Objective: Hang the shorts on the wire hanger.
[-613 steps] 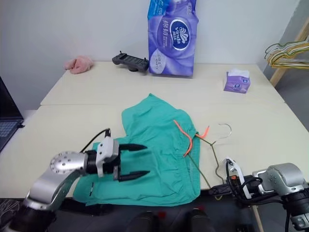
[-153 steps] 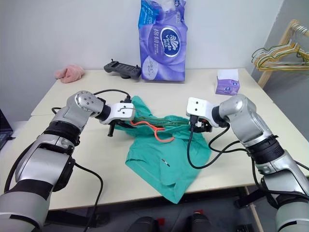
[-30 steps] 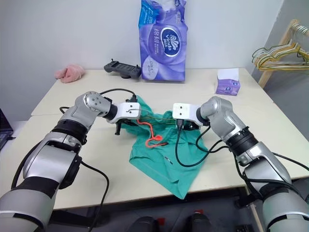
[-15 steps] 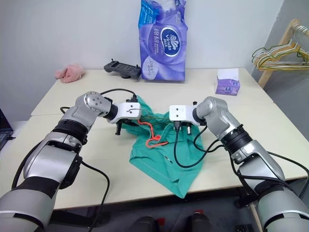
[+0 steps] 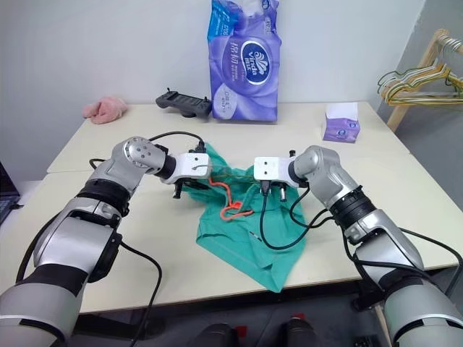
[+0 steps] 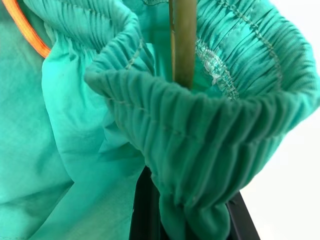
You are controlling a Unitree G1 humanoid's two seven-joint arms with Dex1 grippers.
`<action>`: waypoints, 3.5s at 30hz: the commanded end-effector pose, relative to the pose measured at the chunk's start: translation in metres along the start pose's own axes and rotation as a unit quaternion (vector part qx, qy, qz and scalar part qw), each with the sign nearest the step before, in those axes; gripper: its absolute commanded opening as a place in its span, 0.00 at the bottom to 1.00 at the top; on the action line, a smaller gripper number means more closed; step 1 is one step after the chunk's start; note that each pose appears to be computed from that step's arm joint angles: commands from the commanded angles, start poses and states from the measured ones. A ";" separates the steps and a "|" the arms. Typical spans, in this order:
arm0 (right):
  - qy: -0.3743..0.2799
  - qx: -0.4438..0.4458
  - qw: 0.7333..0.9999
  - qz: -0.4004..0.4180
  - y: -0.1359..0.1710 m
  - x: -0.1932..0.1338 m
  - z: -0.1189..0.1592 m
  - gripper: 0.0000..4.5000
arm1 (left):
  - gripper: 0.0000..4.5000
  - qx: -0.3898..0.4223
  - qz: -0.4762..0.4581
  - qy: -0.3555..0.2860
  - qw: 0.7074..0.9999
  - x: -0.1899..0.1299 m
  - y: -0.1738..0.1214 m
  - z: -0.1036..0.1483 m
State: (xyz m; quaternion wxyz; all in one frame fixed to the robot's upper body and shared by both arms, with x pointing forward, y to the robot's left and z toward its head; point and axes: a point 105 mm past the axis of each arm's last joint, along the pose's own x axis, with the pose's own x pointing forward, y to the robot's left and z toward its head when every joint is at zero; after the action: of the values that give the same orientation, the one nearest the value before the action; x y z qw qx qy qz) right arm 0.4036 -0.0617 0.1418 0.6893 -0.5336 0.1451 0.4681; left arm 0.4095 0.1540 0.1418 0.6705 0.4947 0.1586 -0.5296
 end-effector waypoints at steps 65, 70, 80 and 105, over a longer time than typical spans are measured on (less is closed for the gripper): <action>0.134 0.611 0.577 -0.525 0.106 -0.238 -0.182 0.00 | 0.99 -0.202 0.063 -0.499 0.840 0.017 -0.025 0.188; 0.184 0.616 0.484 -0.594 0.123 -0.280 -0.212 0.00 | 0.99 -0.170 0.033 -0.520 0.836 0.042 -0.033 0.239; 0.213 0.595 0.413 -0.656 0.114 -0.330 -0.251 0.00 | 0.99 -0.146 0.021 -0.574 0.806 0.061 -0.037 0.329; 0.153 0.663 0.434 -0.591 0.072 -0.315 -0.301 0.00 | 0.99 -0.157 0.070 -0.578 0.798 0.053 -0.015 0.355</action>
State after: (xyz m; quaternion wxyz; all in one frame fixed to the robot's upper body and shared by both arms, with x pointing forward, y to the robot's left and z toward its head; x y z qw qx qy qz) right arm 0.2707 -0.4769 0.1800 0.8987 0.0716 0.2056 -0.3806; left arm 0.3577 -0.1144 0.2174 0.7973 0.0493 -0.1575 -0.5807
